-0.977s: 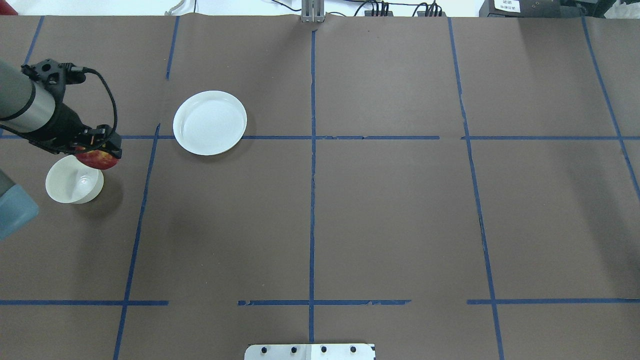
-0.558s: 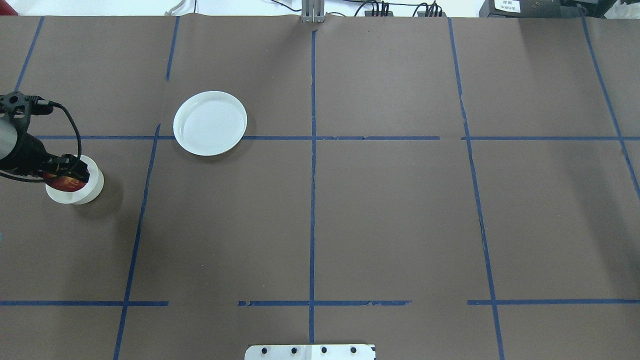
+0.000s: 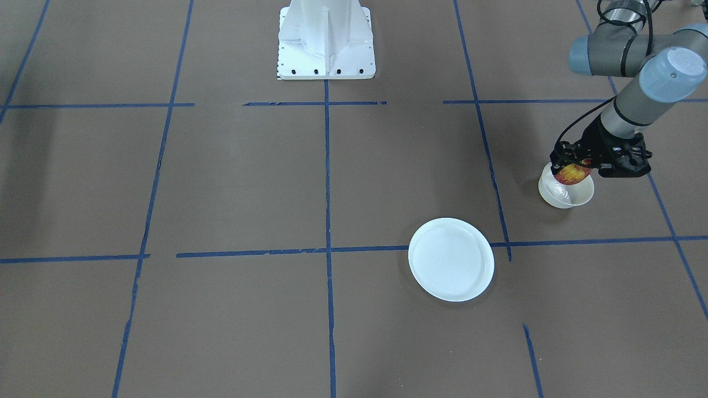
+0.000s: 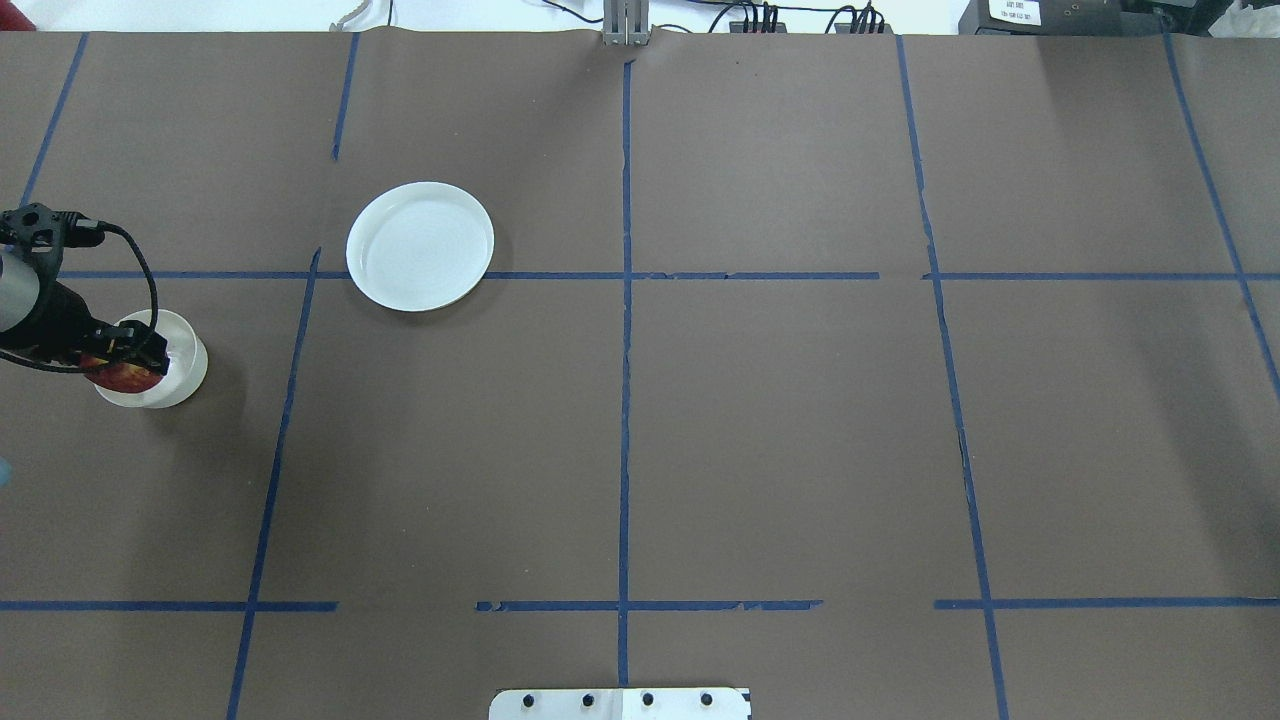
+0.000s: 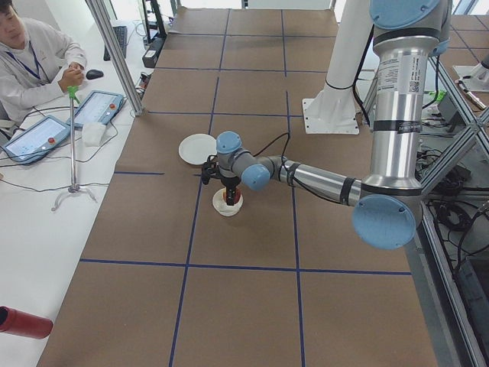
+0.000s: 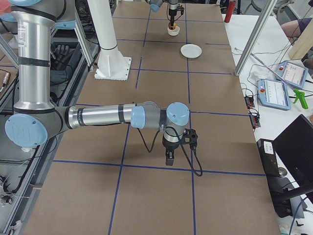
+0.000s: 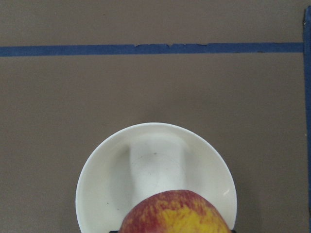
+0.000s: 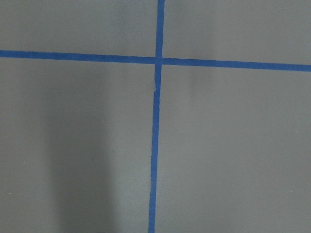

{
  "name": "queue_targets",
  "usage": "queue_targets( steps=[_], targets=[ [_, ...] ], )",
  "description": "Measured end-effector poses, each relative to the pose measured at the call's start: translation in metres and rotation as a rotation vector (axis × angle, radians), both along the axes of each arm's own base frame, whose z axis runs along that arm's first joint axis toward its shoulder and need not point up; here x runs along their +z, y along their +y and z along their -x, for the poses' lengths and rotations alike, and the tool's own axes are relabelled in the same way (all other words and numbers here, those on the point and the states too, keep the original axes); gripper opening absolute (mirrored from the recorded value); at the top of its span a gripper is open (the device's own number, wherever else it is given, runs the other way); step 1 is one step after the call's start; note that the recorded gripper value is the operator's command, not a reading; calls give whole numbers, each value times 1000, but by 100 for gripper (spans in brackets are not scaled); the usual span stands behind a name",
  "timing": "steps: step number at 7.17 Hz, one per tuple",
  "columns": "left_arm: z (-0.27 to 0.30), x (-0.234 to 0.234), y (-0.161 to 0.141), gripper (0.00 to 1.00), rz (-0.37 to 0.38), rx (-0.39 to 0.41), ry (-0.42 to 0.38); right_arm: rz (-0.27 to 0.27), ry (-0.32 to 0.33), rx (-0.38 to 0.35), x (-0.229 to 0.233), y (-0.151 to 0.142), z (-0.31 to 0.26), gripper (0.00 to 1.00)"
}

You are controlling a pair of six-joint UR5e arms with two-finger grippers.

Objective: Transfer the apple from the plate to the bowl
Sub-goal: 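Lower the apple into the white bowl and open the left gripper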

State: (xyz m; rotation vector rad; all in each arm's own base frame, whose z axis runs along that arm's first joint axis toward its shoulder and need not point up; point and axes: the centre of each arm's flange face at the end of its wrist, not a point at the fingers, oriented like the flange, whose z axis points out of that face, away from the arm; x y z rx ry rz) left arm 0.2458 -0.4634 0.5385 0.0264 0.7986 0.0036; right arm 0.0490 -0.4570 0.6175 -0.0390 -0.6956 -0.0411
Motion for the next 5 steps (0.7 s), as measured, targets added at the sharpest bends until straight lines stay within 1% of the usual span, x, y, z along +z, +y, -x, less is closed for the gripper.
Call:
queue_targets(
  steps=[1, 3, 4, 5],
  targets=[
    [-4, 1, -5, 0, 1, 1, 0, -1, 0, 0, 0, 0, 0, 100],
    [-17, -2, -19, 7, 2, 0, 1, -1, 0, 0, 0, 0, 0, 100],
    [-20, 2, -22, 7, 8, 2, -3, 0, 0, 0, 0, 0, 0, 100],
    [-21, 8, -22, 10, 17, 3, -10, 0, 0, 0, 0, 0, 0, 100]
  ],
)
